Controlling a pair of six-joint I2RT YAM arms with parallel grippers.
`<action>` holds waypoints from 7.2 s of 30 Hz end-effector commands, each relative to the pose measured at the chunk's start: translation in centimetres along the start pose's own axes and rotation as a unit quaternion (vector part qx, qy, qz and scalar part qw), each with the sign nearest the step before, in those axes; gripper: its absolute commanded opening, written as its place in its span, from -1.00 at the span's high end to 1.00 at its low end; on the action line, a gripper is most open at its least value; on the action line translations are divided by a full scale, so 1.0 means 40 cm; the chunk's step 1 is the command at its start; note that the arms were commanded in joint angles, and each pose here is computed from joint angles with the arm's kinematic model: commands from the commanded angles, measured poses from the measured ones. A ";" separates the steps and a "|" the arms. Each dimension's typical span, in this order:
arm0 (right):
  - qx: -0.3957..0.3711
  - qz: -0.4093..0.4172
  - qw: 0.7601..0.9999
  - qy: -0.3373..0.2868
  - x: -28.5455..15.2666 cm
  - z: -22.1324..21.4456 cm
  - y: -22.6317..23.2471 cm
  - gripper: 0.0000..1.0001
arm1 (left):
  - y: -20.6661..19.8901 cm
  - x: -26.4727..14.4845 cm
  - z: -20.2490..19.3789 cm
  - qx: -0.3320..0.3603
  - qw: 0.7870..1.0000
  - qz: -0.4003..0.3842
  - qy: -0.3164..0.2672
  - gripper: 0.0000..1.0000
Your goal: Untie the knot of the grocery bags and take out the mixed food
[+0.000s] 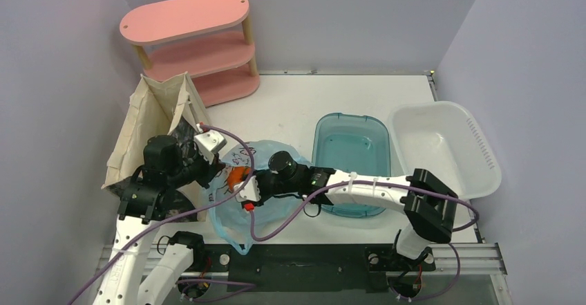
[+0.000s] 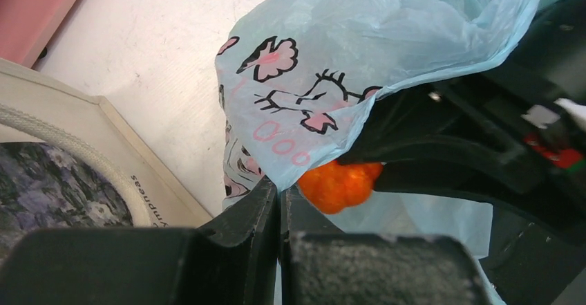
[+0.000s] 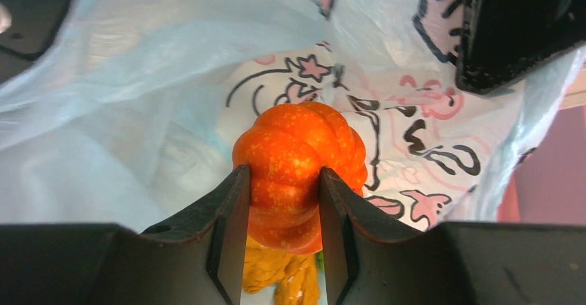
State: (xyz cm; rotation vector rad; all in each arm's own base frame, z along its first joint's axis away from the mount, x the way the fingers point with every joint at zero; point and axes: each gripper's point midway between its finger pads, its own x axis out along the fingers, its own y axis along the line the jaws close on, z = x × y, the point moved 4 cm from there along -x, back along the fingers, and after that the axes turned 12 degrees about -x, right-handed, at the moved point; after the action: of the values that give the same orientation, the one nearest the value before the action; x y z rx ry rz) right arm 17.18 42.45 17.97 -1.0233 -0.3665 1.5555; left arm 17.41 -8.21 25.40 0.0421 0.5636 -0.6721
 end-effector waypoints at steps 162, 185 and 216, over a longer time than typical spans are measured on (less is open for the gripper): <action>0.195 -0.067 0.974 0.088 0.216 -0.274 -0.020 -0.70 | 0.063 0.142 0.084 -0.221 0.975 -0.029 -0.003 1.00; 0.226 -0.036 0.971 0.075 -0.008 -0.208 0.021 0.81 | 0.037 0.098 0.069 -0.135 0.988 -0.068 0.016 1.00; 0.200 -0.130 0.968 0.082 -0.154 -0.239 -0.224 -0.74 | 0.030 0.137 0.169 -0.131 0.979 -0.155 -0.016 1.00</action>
State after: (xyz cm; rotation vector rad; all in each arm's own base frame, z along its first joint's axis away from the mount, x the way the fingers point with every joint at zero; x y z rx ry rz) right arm 28.05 34.98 21.26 -0.7507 -0.0238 1.2087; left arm 23.86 -11.41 25.55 -0.3040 0.7237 -0.8469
